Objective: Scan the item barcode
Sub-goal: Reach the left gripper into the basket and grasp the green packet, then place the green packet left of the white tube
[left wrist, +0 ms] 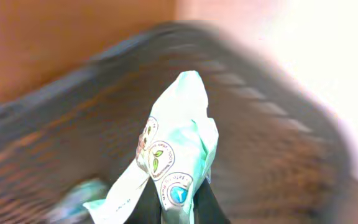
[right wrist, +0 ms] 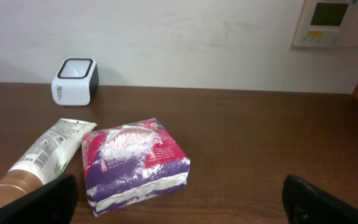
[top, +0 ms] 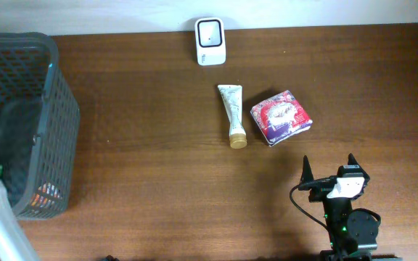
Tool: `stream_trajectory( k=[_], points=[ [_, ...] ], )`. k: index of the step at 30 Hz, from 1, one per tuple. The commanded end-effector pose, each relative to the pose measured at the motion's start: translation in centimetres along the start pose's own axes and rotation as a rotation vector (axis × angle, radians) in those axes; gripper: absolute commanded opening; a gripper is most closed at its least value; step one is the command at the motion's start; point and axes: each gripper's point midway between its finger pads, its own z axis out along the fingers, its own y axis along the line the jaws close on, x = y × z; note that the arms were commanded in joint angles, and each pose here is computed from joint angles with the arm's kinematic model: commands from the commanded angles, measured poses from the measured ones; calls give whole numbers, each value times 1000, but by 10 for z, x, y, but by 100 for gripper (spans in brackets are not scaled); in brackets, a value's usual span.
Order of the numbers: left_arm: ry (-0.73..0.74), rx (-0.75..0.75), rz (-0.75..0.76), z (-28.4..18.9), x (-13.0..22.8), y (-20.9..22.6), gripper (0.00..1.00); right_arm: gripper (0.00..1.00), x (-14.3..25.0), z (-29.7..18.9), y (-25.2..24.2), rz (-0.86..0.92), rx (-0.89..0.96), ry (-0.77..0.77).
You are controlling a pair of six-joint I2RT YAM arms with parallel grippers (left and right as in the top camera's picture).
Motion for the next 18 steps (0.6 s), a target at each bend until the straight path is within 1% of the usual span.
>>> stream_trajectory(
  k=[1,2,3,5,6,8,10,13,14,15,16,18],
  points=[
    [-119,668,41,-101,-29,-108,0,99,4,0,1,3,-4,6],
    [-157,746,43,-121,-37,-118,0,99,4,0,1,3,-4,6],
    [-171,799,11,-138,-41,-124,0,99,4,0,1,3,-3,6],
    [-114,846,-125,-154,-40,-131,0,99,4,0,1,3,-4,6],
    [-78,867,-159,-156,-35,-137,0,99,4,0,1,3,-4,6],
    [-5,943,-146,-160,-20,-164,0,99,4,0,1,3,-4,6],
    [114,1052,-100,-162,8,-208,0,99,4,0,1,3,-4,6],
    [267,1131,-10,-154,57,-265,0,99,4,0,1,3,-3,6],
    [328,1128,46,-146,84,-286,0,99,4,0,1,3,-4,6],
    [395,1053,75,-129,114,-301,0,99,4,0,1,3,-4,6],
    [424,979,98,-115,133,-307,0,99,4,0,1,3,-4,6],
    [456,718,193,-71,185,-312,0,99,4,0,1,3,-4,6]
  ],
)
